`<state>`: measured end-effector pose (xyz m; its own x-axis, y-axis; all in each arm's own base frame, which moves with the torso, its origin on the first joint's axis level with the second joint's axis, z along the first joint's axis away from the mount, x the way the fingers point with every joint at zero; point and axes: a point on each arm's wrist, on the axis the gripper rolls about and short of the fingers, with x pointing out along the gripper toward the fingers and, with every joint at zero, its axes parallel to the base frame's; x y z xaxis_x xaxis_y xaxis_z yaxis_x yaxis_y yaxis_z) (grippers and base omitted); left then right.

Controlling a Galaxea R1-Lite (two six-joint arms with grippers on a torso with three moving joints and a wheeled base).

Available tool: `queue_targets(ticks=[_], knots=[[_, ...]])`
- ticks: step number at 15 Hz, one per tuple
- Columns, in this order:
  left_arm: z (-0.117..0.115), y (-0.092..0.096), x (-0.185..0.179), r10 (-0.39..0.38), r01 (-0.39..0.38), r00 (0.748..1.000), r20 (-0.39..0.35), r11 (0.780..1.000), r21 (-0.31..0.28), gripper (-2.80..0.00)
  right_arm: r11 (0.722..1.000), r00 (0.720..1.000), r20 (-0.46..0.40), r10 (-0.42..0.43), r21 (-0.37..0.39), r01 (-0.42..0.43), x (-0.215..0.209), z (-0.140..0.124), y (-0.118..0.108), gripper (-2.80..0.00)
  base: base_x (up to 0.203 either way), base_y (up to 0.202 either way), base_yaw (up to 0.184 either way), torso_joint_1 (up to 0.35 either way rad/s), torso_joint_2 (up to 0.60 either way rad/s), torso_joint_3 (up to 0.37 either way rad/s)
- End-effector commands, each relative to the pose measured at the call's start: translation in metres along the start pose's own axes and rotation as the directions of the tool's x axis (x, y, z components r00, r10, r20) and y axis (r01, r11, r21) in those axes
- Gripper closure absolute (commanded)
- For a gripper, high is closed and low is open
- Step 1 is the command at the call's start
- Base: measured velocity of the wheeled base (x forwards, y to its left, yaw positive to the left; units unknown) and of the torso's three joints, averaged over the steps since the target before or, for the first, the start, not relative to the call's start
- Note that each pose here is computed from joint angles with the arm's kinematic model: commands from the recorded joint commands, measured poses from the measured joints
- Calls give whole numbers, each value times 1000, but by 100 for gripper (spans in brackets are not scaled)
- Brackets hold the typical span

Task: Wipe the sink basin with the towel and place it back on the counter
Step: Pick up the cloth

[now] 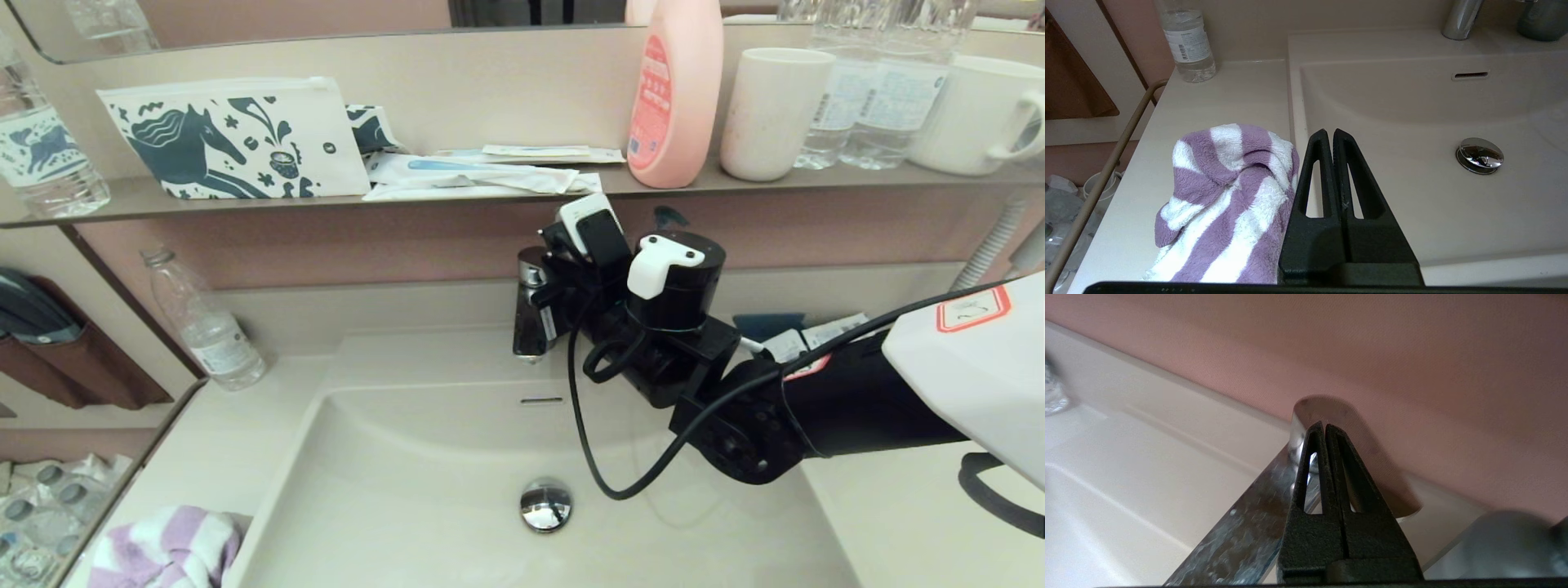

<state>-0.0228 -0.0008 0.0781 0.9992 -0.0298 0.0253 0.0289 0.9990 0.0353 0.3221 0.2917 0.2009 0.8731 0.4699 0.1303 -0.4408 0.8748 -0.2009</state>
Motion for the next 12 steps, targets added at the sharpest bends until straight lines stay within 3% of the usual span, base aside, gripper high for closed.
queue_targets(ticks=[1, 4, 8, 12], knots=[[0, 0, 0, 1, -1, 1000, 1, 1000, 1, 0, 1000, 1000, 25, -8, -19, 9, -2, 9, -2, 0, 0, 0, 0, 0, 0, 0], [0, 0, 0, 1, -1, 1000, 1, 1000, 1, 0, 1000, 1000, 28, -9, -21, 9, -6, 13, 0, 0, 0, 0, 0, 0, 0, 0], [0, 0, 0, 1, -1, 1000, 1, 1000, 1, 0, 999, 999, 10, 45, -22, -45, -17, 12, 20, 0, 0, 0, 0, 0, 0, 0], [0, 0, 0, 1, -1, 1000, 1, 1000, 1, 0, 997, 997, -79, -4, -76, -2, -24, -6, 23, 0, 0, 0, 0, 0, 0, 0]])
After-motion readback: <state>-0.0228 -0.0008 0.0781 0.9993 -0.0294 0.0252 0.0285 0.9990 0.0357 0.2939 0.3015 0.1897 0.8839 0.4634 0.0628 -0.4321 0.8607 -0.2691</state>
